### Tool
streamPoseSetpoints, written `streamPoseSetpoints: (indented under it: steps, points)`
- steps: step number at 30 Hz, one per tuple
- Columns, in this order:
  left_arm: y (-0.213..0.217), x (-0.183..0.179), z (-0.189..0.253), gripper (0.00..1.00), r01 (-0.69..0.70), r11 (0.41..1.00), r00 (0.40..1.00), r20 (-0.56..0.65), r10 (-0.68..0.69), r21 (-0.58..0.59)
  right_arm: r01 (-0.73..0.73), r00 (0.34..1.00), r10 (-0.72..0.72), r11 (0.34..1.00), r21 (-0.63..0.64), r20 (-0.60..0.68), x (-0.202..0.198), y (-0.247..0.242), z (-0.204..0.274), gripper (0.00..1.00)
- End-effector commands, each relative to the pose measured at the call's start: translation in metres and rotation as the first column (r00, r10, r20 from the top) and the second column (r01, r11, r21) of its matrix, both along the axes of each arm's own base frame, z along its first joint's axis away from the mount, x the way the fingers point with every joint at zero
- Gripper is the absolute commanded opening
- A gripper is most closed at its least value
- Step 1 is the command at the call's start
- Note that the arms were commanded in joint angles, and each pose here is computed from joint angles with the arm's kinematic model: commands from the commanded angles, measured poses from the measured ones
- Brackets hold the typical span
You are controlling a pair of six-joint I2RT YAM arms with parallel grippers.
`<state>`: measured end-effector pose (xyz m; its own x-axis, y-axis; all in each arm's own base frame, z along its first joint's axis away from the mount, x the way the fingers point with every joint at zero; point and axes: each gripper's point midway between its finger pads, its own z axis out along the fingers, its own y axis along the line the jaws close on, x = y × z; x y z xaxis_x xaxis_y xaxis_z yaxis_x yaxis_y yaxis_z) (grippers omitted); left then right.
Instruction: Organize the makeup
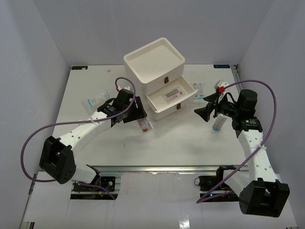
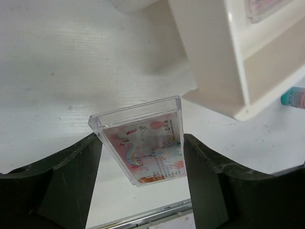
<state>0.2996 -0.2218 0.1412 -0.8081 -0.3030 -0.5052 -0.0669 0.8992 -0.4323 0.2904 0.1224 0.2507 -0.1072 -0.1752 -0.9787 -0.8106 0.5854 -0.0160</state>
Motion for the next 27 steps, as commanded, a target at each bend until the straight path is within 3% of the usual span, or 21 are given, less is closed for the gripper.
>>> streamPoseSetpoints:
  steps: [1,6,13,20,27]
  points:
    - [-0.016,0.006,0.058,0.00,0.196,0.980,0.957,0.218,-0.194,0.010,-0.008,0.999,0.008,1.000,0.011,0.039,0.002,0.000,0.010,0.90]
    - [-0.034,0.011,0.097,0.00,0.306,0.949,0.889,0.335,-0.313,0.075,-0.004,0.999,0.004,1.000,0.011,0.035,0.002,-0.001,0.009,0.90]
    - [-0.077,0.035,0.142,0.00,0.406,0.878,0.760,0.440,-0.479,0.254,0.010,0.999,-0.010,1.000,0.009,0.036,0.004,-0.004,0.008,0.90]
    - [-0.107,0.074,0.175,0.00,0.302,0.823,0.684,0.493,-0.538,0.481,0.017,0.999,-0.018,1.000,0.012,0.036,0.004,-0.008,0.009,0.90]
    - [-0.127,0.110,0.155,0.00,0.220,0.731,0.671,0.444,-0.594,0.646,0.023,0.999,-0.023,1.000,0.015,0.036,0.004,-0.010,0.009,0.90]
